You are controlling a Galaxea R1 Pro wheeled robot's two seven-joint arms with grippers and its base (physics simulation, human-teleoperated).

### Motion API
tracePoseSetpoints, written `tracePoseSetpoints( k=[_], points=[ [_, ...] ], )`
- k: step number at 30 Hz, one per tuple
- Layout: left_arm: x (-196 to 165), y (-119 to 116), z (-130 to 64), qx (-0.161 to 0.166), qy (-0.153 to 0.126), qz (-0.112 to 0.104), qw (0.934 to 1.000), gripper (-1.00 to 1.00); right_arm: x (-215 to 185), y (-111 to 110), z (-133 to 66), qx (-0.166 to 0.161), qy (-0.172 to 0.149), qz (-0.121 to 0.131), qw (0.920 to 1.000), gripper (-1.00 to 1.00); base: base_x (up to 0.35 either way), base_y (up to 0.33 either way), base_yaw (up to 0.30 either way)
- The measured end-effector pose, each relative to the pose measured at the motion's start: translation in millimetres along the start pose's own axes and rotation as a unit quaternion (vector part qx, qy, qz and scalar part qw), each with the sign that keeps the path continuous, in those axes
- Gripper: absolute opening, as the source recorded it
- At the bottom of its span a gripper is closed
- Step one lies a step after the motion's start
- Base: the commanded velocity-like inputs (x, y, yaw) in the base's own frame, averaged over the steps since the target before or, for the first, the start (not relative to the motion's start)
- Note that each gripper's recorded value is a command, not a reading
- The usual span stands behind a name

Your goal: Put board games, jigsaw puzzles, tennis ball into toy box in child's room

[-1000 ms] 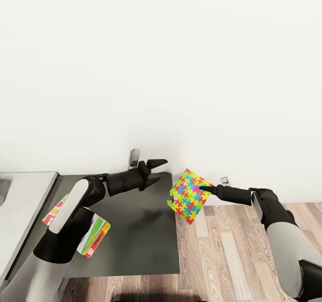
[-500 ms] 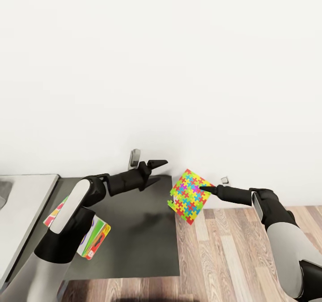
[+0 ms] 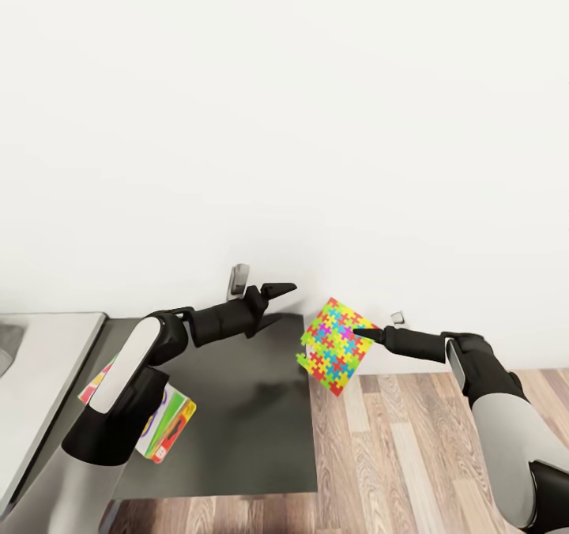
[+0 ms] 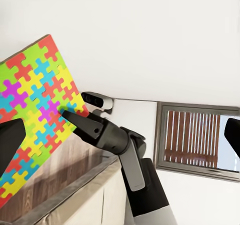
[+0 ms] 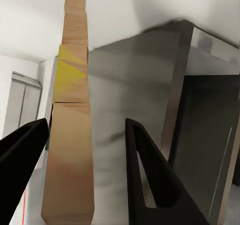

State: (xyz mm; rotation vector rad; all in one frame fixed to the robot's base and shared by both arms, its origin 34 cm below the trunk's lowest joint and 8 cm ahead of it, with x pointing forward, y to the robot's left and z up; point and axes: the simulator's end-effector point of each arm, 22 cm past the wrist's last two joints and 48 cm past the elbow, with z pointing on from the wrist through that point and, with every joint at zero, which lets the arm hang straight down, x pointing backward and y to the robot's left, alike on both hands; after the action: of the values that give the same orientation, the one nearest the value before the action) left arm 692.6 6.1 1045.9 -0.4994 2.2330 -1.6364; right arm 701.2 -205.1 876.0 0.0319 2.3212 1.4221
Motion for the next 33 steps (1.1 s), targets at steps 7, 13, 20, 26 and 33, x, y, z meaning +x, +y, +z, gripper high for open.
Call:
tracePoseSetpoints(
  k=[7, 13, 20, 26, 33],
  points=[
    [0, -6, -2.0, 0.002, -0.002, 0.005, 1.0000, 1.00, -6, 7, -2.5, -0.001, -0.004, -0.010, 0.9999, -1.00, 0.000, 0.000, 0.000],
    [0, -11, -3.8, 0.004, -0.003, 0.009, 0.9999, 1.00, -12, 14, -5.2, -0.002, -0.009, -0.021, 0.9997, -1.00, 0.000, 0.000, 0.000],
    [1, -19, -5.6, 0.010, -0.003, 0.013, 0.9999, 1.00, -10, 68, -30.6, -0.065, -0.018, -0.095, 0.9932, -1.00, 0.000, 0.000, 0.000],
    [4, -33, -9.0, 0.033, 0.002, 0.018, 0.9993, 1.00, -10, 85, -39.0, -0.074, -0.020, -0.115, 0.9904, -1.00, 0.000, 0.000, 0.000],
    [10, -49, -12.7, 0.058, 0.012, 0.029, 0.9978, 1.00, -11, 95, -44.4, -0.078, -0.022, -0.126, 0.9887, -1.00, 0.000, 0.000, 0.000]
  ],
)
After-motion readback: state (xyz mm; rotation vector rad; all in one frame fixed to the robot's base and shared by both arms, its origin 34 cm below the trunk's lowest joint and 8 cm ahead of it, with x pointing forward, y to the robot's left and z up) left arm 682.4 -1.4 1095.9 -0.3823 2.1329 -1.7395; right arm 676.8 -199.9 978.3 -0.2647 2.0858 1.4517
